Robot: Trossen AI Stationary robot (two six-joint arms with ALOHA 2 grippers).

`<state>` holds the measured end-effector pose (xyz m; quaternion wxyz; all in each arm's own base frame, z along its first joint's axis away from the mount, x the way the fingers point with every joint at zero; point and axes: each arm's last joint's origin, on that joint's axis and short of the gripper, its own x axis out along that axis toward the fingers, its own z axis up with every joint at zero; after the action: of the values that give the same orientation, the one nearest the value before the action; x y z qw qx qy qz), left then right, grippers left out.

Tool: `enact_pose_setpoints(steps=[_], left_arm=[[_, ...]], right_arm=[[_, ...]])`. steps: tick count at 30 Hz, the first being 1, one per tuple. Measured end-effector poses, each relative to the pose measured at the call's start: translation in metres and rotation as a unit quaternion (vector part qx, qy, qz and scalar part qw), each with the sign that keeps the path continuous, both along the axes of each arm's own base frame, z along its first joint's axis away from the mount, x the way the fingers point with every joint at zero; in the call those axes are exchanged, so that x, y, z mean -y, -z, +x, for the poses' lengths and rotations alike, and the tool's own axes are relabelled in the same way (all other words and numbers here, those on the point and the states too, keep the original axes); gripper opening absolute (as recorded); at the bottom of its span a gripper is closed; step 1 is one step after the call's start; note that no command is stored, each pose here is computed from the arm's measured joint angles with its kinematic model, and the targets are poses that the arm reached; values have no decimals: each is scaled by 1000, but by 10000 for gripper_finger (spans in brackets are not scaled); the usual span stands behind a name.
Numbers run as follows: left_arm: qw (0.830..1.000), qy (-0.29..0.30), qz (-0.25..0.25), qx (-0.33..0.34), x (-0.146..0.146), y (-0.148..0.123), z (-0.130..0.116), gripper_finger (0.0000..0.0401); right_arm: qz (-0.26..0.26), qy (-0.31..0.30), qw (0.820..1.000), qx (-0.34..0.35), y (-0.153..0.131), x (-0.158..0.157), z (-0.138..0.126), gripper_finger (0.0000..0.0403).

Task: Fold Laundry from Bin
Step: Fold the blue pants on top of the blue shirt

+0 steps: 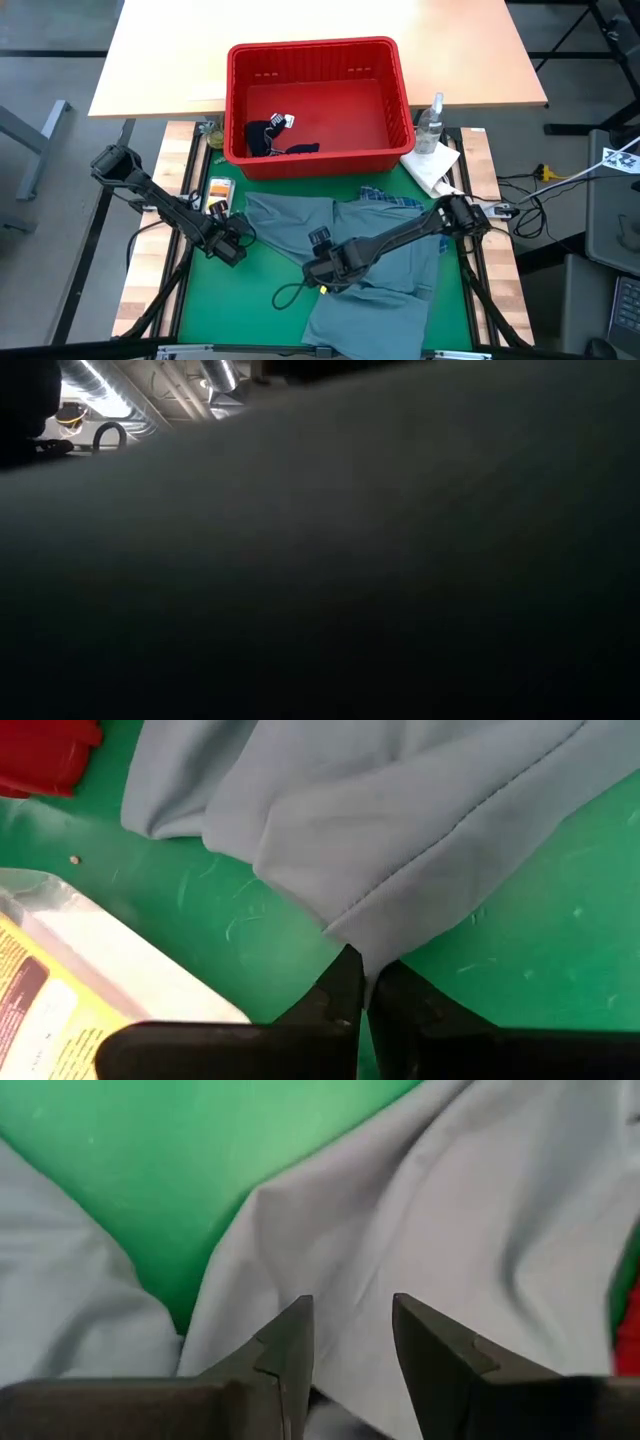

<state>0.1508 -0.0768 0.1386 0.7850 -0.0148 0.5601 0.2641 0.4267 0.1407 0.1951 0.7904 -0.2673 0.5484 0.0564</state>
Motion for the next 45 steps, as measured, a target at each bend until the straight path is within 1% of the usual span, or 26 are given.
enact_pose_setpoints(steps=[5,9,18,20,22,26,27,29,32,34,36,38,41,45], left_arm=[[1000,1,-5,5,1,0,1,10],[1000,2,-8,6,1,0,1,10],[1000,1,-26,-7,2,1,0,7],[1000,0,-30,-8,2,1,0,3],[999,0,-38,-12,3,-1,1,3],[999,1,-49,-23,5,-5,2,2],[998,1,-50,-25,6,-7,3,2],[998,4,-53,-30,8,-11,4,2],[997,10,-55,-47,11,-20,4,1],[996,15,-57,-61,15,-28,4,1],[995,21,-64,-74,19,-37,3,1],[993,30,-79,-78,25,-46,4,1],[989,49,-112,-82,36,-58,5,1],[984,61,-149,-79,51,-67,2,0]], right_arm=[[0,13,1000,-23,12,0,0,138],[-16,26,999,-35,18,2,-2,138],[-27,42,996,-74,31,11,-3,136],[-26,42,996,-74,32,11,-2,124],[-28,45,996,-78,33,13,-2,99],[-26,43,995,-82,37,14,-1,24],[-27,40,995,-83,37,14,-1,13],[-28,36,995,-83,37,14,-1,15],[-18,33,995,-90,30,13,0,29],[-10,30,996,-88,20,11,2,26],[-8,24,996,-83,9,10,4,14],[-6,14,997,-77,-2,8,7,6],[12,-3,998,-66,-20,3,10,11],[56,-30,996,-70,-28,-3,10,8]])
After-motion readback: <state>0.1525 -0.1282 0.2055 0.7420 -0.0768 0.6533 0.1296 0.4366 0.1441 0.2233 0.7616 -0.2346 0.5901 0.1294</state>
